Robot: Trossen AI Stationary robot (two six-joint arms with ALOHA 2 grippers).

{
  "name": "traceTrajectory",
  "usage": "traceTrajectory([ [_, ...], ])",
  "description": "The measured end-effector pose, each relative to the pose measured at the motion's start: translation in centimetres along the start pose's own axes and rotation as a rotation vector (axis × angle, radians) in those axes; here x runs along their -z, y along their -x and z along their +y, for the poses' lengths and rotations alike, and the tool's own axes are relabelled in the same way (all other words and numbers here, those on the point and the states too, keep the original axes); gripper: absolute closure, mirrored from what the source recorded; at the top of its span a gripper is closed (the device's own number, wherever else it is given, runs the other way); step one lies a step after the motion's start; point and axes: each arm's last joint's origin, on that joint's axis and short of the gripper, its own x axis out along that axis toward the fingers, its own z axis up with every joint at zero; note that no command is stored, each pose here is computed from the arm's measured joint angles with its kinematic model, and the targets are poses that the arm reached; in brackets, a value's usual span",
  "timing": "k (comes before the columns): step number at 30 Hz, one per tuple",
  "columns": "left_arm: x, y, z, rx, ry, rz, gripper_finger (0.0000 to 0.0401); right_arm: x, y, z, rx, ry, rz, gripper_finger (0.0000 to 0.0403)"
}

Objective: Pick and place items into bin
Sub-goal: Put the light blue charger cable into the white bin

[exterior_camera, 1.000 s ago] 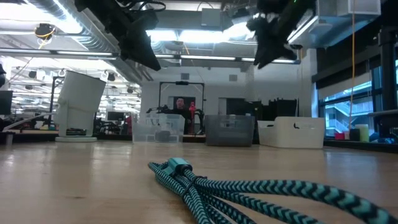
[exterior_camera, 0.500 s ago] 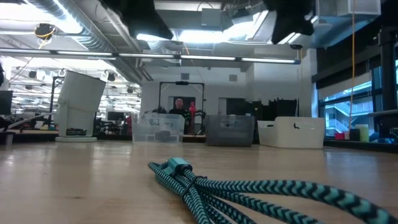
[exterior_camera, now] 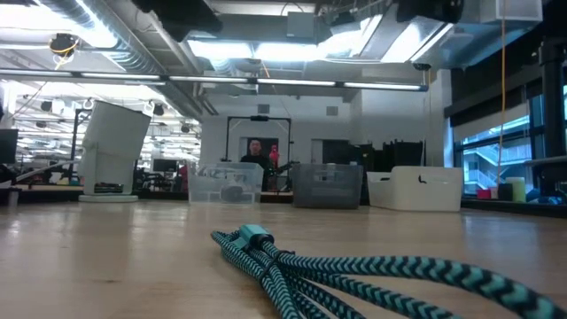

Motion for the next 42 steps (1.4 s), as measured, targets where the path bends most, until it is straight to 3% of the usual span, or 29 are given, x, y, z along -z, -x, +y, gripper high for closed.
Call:
traceTrajectory([
  [7,1.5,0.1,-1.0,0.114,-0.152,-0.058,0.0398,0.4,-4.5,5.5,-0.169,0.036,-0.061,0.039],
  [13,5.9,1.7,1.1,0.111,-0.092,-0.216,0.0399,0.3,-7.9,8.4,-0.276,-0.084,-0.108,0.0398],
  [18,9.9,3.8,3.3,0.134,-0.036,-0.378,0.0399,0.5,-10.3,8.9,-0.234,-0.268,-0.053,0.0401],
  [26,14.9,5.2,5.4,0.205,0.031,-0.635,0.0399,-0.9,-12.1,11.5,-0.096,-0.346,0.051,0.0402],
  [31,15.9,5.3,6.0,0.213,0.012,-0.667,0.0399,-1.4,-12.8,12.8,0.011,-0.39,0.119,0.0402],
  [42,16.9,5.3,7.3,0.14,-0.053,-0.608,0.0399,0.5,-16.6,14.6,0.062,-0.506,0.189,0.0383],
])
